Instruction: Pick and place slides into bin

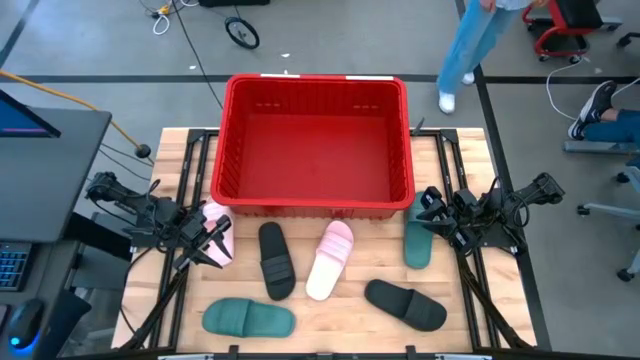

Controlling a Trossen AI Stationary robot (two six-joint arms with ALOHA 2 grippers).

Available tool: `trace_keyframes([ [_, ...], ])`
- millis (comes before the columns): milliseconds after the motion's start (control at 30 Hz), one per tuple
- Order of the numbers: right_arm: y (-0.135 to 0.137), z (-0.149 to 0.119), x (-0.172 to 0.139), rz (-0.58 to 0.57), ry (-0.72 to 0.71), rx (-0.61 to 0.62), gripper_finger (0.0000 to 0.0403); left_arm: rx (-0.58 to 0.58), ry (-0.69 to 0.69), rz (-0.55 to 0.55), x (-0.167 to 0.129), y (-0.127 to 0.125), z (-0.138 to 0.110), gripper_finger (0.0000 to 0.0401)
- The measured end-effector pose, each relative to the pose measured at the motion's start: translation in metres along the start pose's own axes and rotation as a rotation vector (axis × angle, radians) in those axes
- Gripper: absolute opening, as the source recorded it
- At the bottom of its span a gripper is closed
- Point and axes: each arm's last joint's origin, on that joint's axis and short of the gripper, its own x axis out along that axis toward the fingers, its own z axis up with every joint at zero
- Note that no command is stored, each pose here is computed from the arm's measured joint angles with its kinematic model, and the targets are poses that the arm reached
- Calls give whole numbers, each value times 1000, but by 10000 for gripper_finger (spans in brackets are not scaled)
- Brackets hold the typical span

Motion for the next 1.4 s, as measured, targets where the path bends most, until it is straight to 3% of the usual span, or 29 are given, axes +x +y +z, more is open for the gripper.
trace_keyframes([
  [233, 0, 0, 0, 0, 0, 0, 129, 14, -33, 21, 0, 0, 3, 149],
  [367, 0, 0, 0, 0, 0, 0, 129, -48, -146, 14, -1, -1, 14, 151],
  [500, 0, 0, 0, 0, 1, 0, 129, -125, -287, 87, -5, -2, 33, 157],
  [733, 0, 0, 0, 0, 0, 0, 129, -37, -534, 227, -29, -15, 115, 152],
  [833, 0, 0, 0, 0, 0, 0, 129, 97, -593, 229, -38, -26, 163, 148],
  [933, 0, 0, 0, 0, 0, 0, 129, 290, -534, 275, -31, -32, 206, 147],
  [1033, 0, 0, 0, 0, 0, 0, 129, 370, -429, 375, -16, -34, 252, 150],
  [1200, 0, 0, 0, 0, 0, -13, 129, 391, -169, 469, 34, -30, 303, 157],
  [1333, 0, 2, 0, -14, -19, -57, 129, 394, -139, 469, 74, -27, 333, 156],
  [1400, 2, 7, 1, -11, -37, 18, 129, 388, -148, 469, 90, -25, 344, 154],
])
